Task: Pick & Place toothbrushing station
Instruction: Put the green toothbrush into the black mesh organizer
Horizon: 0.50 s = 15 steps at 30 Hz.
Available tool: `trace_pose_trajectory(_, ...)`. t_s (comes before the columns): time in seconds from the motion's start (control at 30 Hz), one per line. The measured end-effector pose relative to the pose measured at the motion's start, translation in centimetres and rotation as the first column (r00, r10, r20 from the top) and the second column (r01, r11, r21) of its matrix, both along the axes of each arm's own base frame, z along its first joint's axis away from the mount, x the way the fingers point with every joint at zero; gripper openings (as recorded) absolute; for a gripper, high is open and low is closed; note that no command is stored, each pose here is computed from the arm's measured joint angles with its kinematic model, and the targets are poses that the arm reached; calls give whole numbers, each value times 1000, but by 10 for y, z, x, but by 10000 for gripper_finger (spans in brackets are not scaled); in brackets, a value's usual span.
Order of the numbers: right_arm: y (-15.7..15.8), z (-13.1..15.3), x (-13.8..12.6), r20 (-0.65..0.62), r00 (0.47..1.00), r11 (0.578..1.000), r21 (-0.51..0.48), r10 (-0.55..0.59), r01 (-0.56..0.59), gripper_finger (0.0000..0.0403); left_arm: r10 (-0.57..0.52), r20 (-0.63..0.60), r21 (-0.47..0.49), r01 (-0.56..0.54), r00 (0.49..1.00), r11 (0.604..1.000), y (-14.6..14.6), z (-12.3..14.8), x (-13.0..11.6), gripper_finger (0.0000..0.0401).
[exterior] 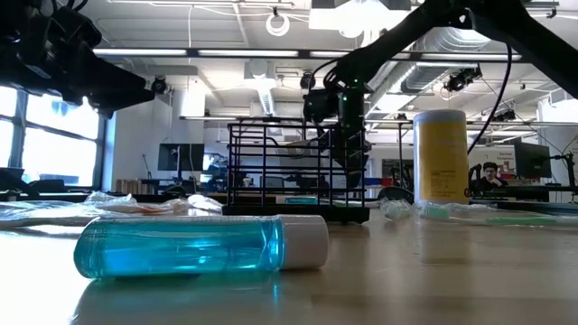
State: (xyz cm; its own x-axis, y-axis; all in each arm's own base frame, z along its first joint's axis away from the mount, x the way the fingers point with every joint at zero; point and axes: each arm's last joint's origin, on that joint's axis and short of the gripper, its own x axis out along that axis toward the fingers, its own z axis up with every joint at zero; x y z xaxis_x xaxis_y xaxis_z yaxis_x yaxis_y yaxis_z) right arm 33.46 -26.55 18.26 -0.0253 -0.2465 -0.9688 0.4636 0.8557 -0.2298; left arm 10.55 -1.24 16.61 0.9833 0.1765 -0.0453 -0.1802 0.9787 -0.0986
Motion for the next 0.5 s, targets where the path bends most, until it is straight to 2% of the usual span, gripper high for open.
trace_pose_trajectory(0.17, -16, -1, -9, 48, 998, 999, 14, -37, 36, 184, -1, -6, 9, 1, 1000, 1000, 0, 0, 0, 203)
trace_pose_trajectory(0.27, -24, -3, -15, 85, 996, 997, 67, -40, 34, 219, -1, -6, 9, 1, 1000, 1000, 0, 0, 0, 203)
trace_pose_trajectory(0.5, -24, -9, -16, 100, 994, 996, 91, -32, 23, 252, -1, -13, 11, 1, 1000, 1000, 0, -1, 0, 203)
